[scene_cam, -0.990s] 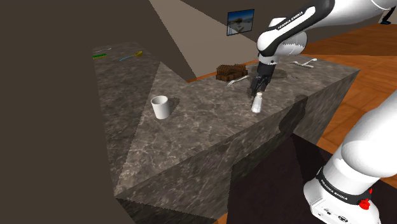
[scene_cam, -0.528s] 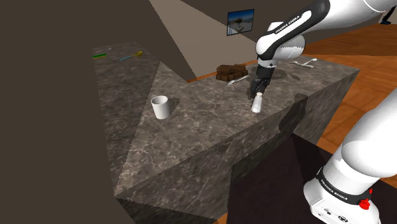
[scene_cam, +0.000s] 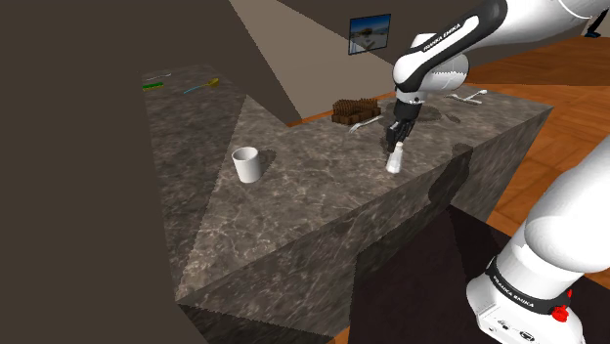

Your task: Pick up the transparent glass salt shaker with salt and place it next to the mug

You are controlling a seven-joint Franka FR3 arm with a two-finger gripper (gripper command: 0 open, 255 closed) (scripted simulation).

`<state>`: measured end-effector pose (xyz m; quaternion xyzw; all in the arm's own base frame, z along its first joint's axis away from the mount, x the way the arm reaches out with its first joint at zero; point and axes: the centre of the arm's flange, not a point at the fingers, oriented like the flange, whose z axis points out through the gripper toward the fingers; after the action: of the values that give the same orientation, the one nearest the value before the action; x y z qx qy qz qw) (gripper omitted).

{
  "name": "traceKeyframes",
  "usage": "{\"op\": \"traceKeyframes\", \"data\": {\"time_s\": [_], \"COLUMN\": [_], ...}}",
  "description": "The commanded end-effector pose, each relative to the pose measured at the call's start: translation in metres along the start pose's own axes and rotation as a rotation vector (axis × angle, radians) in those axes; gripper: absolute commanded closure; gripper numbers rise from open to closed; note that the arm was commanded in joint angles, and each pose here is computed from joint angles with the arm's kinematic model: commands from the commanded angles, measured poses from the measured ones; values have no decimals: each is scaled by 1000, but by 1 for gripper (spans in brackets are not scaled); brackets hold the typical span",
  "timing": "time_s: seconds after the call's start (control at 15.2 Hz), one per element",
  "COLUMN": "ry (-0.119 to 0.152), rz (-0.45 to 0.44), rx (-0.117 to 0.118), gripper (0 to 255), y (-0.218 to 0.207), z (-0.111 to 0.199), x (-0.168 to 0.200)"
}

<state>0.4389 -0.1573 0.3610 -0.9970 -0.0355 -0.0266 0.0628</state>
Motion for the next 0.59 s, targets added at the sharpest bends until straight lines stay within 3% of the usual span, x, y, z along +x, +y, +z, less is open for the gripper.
{"op": "traceKeyframes", "data": {"time_s": [0.0,0.26,0.53], "ry": [-2,-1,-1], "rz": [1,1,1], "rx": [0,0,0], "gripper": [255,255,255], "y": [0,0,-3], "z": [1,1,-20], "x": [0,0,1]}}
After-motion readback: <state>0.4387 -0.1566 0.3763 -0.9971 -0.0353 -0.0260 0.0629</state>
